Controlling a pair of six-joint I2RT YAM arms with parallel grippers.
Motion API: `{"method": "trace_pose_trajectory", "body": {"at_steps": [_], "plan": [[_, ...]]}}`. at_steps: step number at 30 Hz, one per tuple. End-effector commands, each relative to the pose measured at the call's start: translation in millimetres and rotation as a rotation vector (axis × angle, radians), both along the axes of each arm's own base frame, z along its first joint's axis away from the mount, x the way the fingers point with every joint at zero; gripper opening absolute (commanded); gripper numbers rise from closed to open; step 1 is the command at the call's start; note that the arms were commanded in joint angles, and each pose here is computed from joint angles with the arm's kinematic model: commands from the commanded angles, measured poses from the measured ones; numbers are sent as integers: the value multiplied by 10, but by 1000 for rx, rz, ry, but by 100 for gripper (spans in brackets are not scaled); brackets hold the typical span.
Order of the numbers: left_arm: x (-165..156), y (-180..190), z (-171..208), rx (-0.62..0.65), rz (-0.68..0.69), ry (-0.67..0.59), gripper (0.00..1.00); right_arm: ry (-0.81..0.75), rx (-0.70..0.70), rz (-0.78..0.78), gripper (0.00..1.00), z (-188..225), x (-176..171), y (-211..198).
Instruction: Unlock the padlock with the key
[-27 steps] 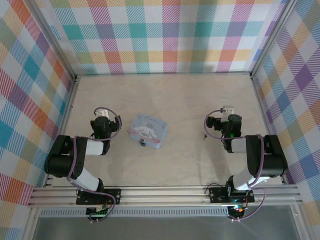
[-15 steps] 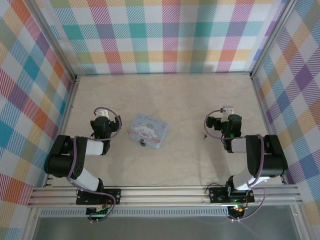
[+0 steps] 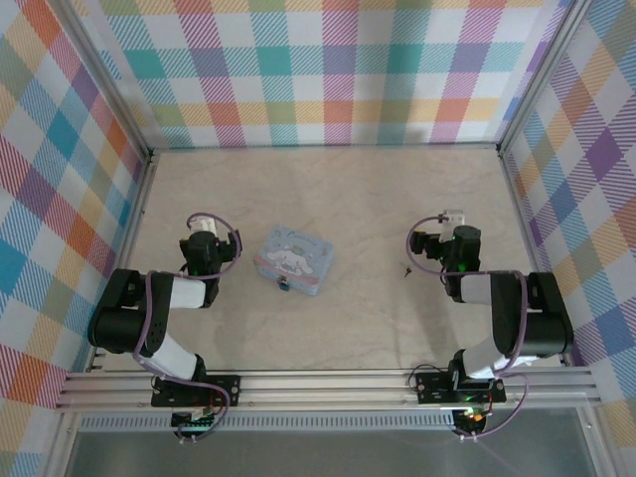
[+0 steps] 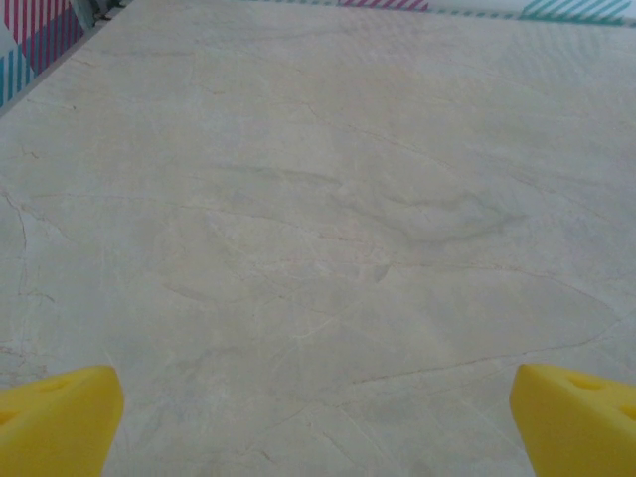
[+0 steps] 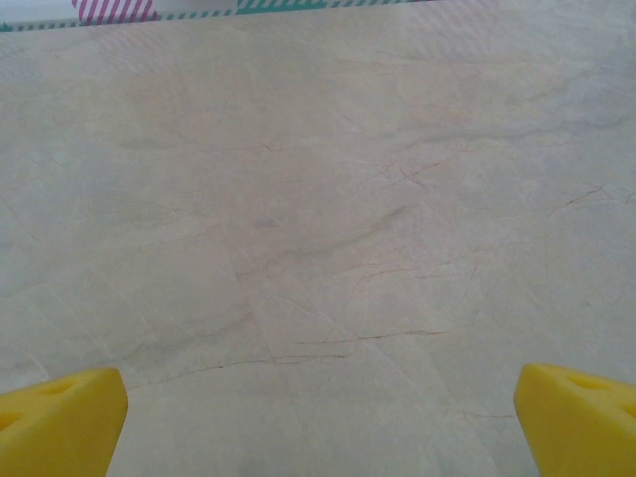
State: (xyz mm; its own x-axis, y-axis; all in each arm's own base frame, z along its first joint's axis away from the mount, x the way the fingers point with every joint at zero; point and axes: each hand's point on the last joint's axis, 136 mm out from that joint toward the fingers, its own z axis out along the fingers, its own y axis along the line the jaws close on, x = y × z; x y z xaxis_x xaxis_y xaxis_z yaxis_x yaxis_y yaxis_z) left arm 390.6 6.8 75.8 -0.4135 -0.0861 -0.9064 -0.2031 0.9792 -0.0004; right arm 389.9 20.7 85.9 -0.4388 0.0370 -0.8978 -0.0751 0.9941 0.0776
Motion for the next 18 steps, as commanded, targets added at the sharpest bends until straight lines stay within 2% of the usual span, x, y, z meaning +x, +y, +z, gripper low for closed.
{"method": "trace_pose_trajectory", "body": {"at_steps": [1, 4, 6, 8, 10, 12, 15, 18], "plan": [[88, 17, 271, 7, 11, 11, 100, -19, 12, -8, 100, 405, 37, -10], [89, 57, 465, 10, 38, 18, 100, -59, 65, -27, 100, 661, -13, -8], [94, 37, 715, -46, 46, -29, 100, -68, 127, -35, 99, 848, -47, 22], [116, -54, 926, -168, 25, -65, 100, -66, 229, -61, 100, 1017, -94, 45], [119, -114, 1025, -304, 38, -38, 100, -6, 398, -135, 100, 1120, -177, 58], [167, -342, 1086, -427, -69, 36, 100, 99, 574, -244, 100, 1049, -294, 46], [168, -738, 1098, -571, -237, 138, 98, 127, 695, -12, 100, 1150, -342, 452], [95, -1018, 1029, -685, -319, 234, 92, 165, 817, 63, 98, 1146, -454, 659]]}}
